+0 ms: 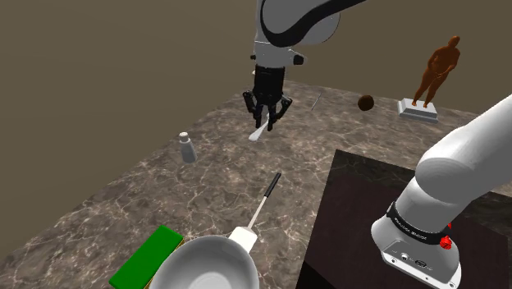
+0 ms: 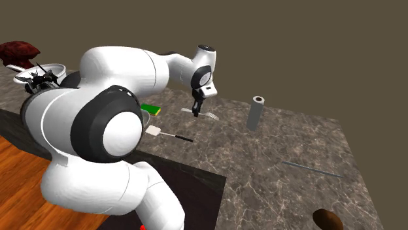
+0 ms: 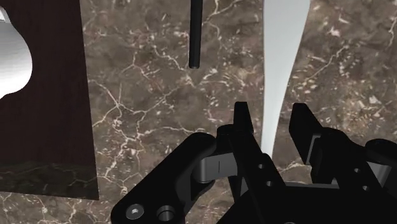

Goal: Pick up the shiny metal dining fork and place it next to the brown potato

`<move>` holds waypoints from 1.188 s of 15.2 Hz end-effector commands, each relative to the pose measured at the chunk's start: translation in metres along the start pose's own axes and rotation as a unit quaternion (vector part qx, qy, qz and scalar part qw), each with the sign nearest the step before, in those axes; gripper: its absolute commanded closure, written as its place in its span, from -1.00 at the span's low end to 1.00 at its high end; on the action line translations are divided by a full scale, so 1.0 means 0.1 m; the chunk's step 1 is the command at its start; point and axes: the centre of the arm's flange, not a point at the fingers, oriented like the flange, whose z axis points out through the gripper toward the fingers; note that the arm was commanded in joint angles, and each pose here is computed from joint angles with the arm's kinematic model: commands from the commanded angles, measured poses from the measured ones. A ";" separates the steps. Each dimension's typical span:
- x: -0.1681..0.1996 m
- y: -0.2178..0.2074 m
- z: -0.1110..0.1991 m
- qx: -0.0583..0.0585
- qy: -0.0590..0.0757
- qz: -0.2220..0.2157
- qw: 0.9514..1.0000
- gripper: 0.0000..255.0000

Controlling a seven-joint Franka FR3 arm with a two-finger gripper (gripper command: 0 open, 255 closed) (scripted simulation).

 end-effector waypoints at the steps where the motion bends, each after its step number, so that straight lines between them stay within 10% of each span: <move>1: 0.19 0.16 -0.03 0.000 0.000 -0.001 1.000 1.00; 18: 1.74 1.76 -0.27 0.000 0.000 -0.001 1.000 1.00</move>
